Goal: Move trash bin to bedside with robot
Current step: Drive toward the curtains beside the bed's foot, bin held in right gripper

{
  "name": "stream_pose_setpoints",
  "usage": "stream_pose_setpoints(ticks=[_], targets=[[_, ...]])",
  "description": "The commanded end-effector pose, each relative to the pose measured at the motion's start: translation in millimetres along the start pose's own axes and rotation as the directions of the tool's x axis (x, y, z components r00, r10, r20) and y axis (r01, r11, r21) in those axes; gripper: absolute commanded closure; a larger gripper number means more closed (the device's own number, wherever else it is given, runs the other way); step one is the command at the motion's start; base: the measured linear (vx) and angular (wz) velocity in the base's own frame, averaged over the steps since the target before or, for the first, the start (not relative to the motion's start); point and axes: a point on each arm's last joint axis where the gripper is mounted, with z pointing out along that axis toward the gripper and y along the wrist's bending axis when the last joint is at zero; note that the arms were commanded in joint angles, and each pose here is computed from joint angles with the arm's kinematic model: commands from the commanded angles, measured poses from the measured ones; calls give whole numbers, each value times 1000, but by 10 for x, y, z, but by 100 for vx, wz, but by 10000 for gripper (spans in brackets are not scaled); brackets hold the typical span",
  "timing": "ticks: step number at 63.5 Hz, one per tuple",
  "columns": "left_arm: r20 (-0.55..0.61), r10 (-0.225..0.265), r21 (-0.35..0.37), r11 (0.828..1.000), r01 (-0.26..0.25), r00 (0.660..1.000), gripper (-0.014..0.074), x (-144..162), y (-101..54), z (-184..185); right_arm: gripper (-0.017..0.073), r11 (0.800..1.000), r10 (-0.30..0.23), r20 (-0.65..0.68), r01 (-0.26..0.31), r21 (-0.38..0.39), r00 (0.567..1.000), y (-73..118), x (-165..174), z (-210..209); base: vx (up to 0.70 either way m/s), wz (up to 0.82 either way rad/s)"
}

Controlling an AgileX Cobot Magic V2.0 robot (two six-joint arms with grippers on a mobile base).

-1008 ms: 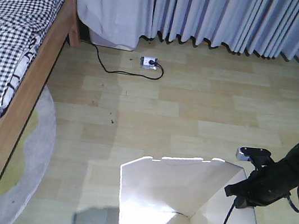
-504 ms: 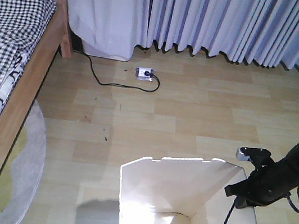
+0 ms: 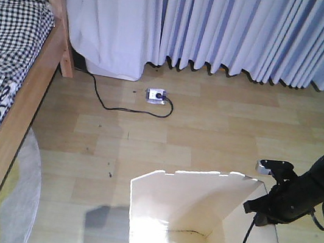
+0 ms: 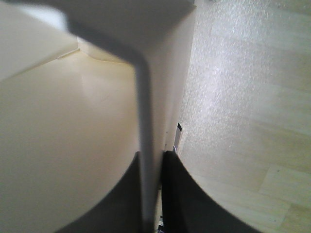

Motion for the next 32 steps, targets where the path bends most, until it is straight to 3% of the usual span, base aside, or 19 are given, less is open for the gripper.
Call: stream_pose_setpoints(ticks=[1, 32], targets=[[98, -9, 5, 1000, 9, 995, 600, -138, -5, -20, 566, 998, 3, 28, -1, -62, 1000, 95, -68, -207, 27, 2], [98, -9, 5, 1000, 9, 995, 600, -138, -5, -20, 566, 998, 3, 28, -1, -62, 1000, 95, -68, -207, 26, 2]])
